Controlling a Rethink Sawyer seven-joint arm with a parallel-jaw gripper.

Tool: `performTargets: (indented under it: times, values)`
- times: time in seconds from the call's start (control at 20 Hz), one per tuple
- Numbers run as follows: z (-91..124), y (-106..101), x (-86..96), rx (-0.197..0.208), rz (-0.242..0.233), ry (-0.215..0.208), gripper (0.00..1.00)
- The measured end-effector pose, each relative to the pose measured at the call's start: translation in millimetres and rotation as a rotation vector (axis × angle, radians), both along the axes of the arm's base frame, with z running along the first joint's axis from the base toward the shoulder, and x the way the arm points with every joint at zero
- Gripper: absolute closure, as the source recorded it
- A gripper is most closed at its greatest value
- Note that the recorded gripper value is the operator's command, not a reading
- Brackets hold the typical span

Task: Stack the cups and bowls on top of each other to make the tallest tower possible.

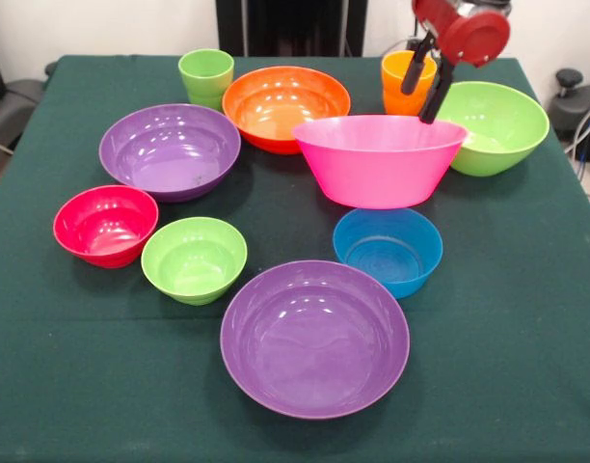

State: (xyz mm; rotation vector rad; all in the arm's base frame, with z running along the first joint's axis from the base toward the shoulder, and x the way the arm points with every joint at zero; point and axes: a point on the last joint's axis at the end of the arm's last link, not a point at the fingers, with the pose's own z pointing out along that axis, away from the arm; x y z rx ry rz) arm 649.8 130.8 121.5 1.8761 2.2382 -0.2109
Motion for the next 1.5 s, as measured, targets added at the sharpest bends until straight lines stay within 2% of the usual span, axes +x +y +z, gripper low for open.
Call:
performTargets:
  times: [0.35, 0.65, 1.15, 1.5]
  values:
    - [9.8, 3.7, 13.4, -0.005, 0.016, -0.025, 0.00]
    - [7.3, -5.4, 21.6, -0.009, 0.009, -0.029, 0.00]
    - [4.6, -27.7, 26.0, -0.011, -0.022, -0.027, 0.00]
    - [-3.8, -28.3, 24.3, -0.017, -0.021, -0.015, 0.00]
